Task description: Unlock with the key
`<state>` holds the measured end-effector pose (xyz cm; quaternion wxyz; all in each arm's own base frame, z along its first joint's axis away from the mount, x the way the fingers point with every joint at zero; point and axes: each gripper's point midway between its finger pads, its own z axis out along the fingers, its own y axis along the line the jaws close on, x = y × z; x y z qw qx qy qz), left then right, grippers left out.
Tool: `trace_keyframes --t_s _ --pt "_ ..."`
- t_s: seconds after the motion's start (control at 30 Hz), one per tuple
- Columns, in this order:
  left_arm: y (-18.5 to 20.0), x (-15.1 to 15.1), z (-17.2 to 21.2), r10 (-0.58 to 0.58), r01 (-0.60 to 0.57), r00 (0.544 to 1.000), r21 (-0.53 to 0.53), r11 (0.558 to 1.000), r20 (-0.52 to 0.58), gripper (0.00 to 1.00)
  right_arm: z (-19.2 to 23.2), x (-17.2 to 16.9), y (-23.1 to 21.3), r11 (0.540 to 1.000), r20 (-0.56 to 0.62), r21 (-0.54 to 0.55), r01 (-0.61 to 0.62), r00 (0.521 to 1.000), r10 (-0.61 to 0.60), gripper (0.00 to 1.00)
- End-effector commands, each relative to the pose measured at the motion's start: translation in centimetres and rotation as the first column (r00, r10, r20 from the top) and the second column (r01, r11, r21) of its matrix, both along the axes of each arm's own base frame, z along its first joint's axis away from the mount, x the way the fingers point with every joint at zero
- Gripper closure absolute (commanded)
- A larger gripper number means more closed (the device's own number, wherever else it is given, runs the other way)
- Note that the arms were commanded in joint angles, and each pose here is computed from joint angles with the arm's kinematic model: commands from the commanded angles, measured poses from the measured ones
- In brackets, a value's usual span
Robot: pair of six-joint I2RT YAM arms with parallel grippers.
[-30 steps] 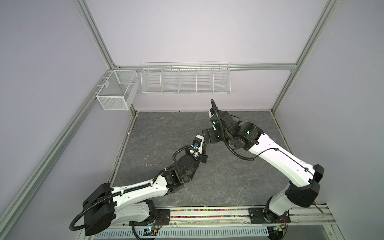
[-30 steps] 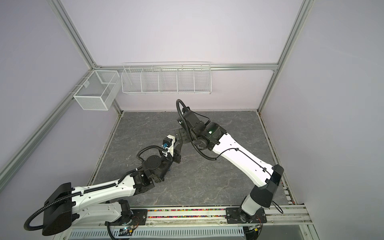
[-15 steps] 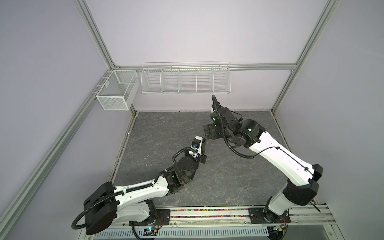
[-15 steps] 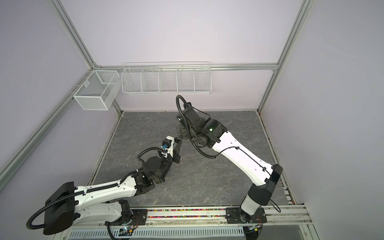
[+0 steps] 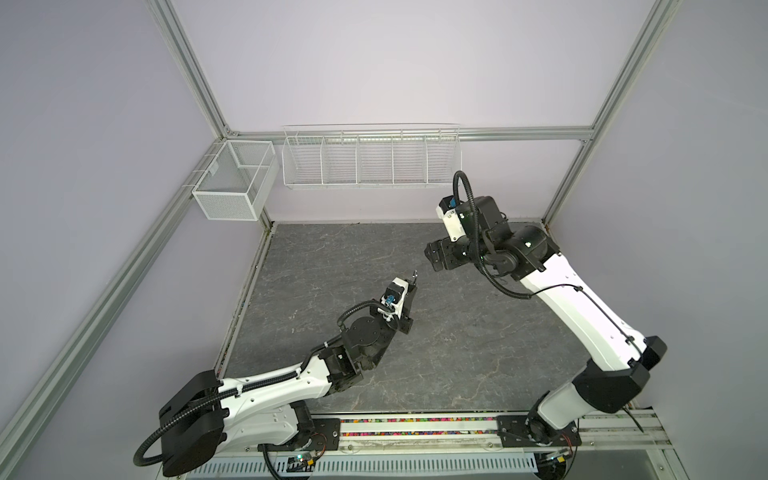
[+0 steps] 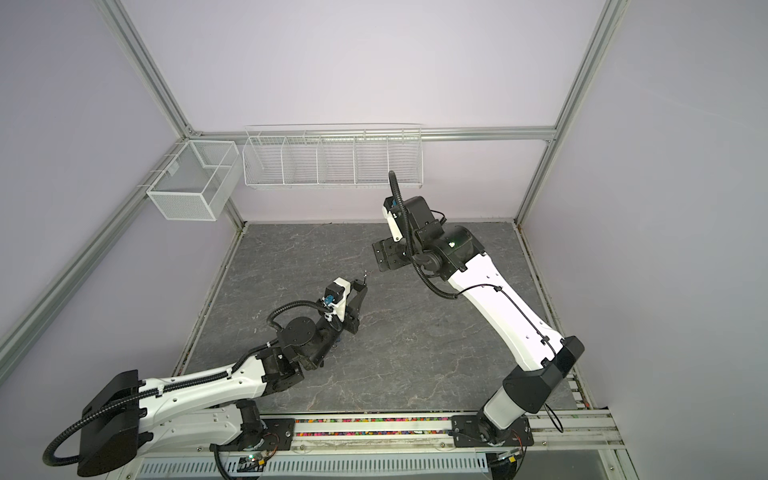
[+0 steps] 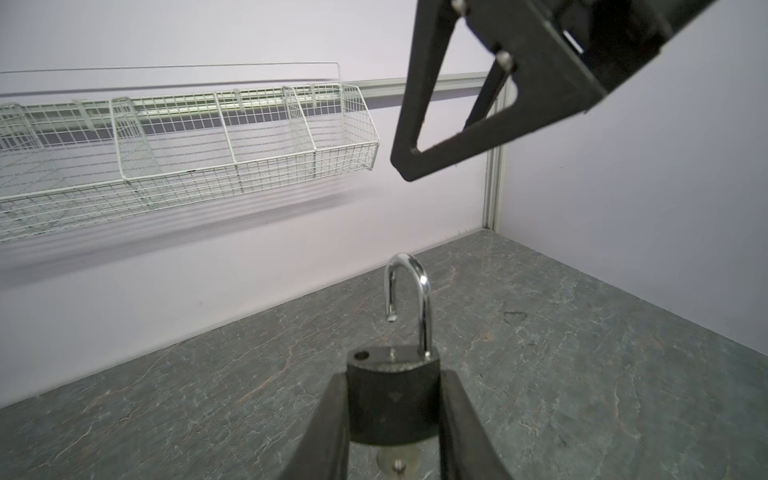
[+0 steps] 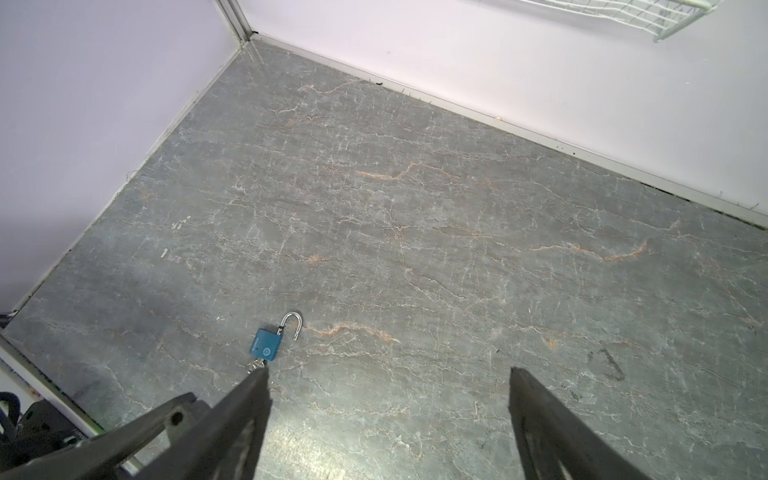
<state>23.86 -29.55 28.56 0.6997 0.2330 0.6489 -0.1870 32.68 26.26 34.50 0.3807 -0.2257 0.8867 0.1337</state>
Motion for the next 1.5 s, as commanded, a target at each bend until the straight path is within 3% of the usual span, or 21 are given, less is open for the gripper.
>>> trace_keyframes --t_s 0.0,0.53,1.0,1.2,1.47 --pt "-0.7 -0.9 1.0 -0.065 0.065 0.997 0.005 0.998 0.050 1.00 -0.5 -2.3 1.8 0.987 -0.061 -0.004 -0.160 0.985 0.160 0.10" --pt "-1.0 -1.3 2.0 -0.094 0.095 0.993 -0.005 0.995 0.067 1.00 -3.9 -2.6 1.8 0.973 -0.181 -0.121 -0.198 0.968 0.175 0.12" --pt "0.1 -0.7 2.3 -0.030 0.032 0.998 -0.040 0.999 0.063 1.00 -3.4 -3.8 -0.2 0.980 -0.167 -0.127 -0.155 0.977 0.133 0.12" --pt "-0.2 -0.4 2.0 -0.025 0.027 0.998 -0.033 0.999 0.049 1.00 -2.0 -3.4 -2.1 0.985 -0.099 -0.153 -0.076 0.993 0.062 0.12" --pt "0.0 0.3 2.0 0.021 -0.021 1.000 -0.045 0.999 0.002 1.00 -1.1 -5.9 -1.0 0.986 -0.074 -0.097 -0.135 0.989 0.128 0.12"
